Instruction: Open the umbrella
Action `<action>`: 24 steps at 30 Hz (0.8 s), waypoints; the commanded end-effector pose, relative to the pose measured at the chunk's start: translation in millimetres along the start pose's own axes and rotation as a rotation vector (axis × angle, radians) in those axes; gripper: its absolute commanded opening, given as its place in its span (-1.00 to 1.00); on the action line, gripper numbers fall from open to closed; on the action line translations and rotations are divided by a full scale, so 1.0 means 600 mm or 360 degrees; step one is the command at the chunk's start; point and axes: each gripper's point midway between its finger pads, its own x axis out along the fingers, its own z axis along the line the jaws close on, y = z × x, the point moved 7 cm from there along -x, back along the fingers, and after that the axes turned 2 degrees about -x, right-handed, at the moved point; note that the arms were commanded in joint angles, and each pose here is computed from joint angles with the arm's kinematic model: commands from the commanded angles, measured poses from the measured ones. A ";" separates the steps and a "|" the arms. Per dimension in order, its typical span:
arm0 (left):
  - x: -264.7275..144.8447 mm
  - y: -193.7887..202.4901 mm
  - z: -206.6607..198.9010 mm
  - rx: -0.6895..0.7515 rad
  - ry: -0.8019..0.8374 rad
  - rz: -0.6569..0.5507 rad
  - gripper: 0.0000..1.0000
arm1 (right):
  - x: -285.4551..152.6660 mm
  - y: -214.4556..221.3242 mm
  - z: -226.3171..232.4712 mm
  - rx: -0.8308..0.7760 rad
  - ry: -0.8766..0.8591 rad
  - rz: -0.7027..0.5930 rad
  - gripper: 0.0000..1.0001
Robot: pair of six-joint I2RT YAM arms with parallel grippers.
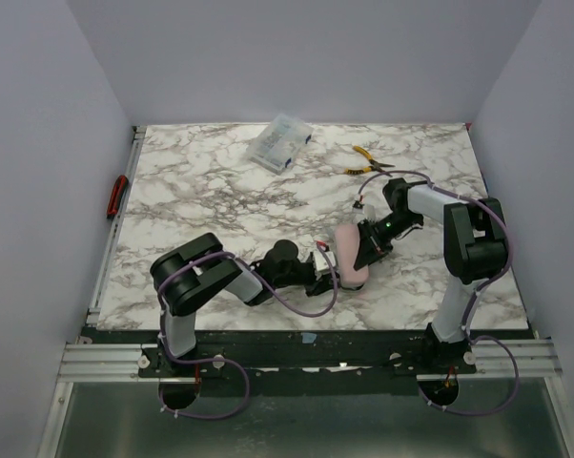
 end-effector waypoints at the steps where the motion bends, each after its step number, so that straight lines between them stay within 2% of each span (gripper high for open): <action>1: 0.016 0.012 -0.003 0.0000 0.0044 0.0048 -0.45 | 0.013 0.007 -0.042 -0.0055 0.0170 0.0097 -0.99; 4: 0.020 0.017 0.005 0.0010 0.0003 0.0071 -0.59 | 0.014 0.010 -0.043 -0.0058 0.0165 0.0112 -0.99; 8: 0.019 0.016 0.014 0.0007 -0.0069 0.0075 -0.97 | 0.014 0.014 -0.044 -0.0072 0.0166 0.0127 -0.99; 9: 0.018 0.014 0.018 -0.0011 -0.0102 0.0074 -1.00 | 0.014 0.015 -0.044 -0.0078 0.0166 0.0131 -0.99; 16: 0.006 -0.003 0.071 -0.0218 -0.0392 0.0072 -1.00 | 0.015 0.027 -0.044 -0.0105 0.0152 0.0170 -0.99; 24: 0.010 -0.040 0.130 -0.0443 -0.0582 0.0000 -1.00 | 0.017 0.030 -0.044 -0.0109 0.0132 0.0181 -0.99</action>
